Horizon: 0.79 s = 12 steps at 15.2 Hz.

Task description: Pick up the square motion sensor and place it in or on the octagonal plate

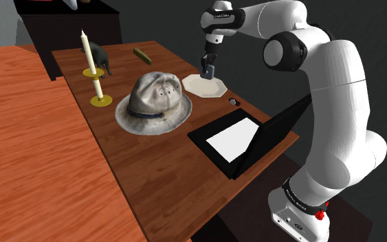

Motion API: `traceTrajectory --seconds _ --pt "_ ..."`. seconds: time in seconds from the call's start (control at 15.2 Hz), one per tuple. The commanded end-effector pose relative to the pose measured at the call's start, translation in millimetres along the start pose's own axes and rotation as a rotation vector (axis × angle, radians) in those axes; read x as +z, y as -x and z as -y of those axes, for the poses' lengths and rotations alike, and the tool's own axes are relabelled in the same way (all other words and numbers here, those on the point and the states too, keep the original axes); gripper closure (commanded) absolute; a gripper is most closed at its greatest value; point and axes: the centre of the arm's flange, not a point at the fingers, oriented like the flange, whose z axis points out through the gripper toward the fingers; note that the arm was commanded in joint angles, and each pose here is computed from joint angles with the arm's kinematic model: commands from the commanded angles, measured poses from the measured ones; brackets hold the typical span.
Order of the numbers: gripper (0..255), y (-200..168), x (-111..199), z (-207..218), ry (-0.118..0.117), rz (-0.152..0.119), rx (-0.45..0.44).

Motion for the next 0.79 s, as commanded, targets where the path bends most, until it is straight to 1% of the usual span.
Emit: traceTrajectory --seconds 0.0,0.46,0.73 --pt "255 0.8 11.1 -0.2 0.000 -0.001 0.000" --pt "255 1.4 46.7 -2.8 0.000 -0.001 0.000" --pt "255 1.4 46.7 -2.8 0.000 -0.001 0.000"
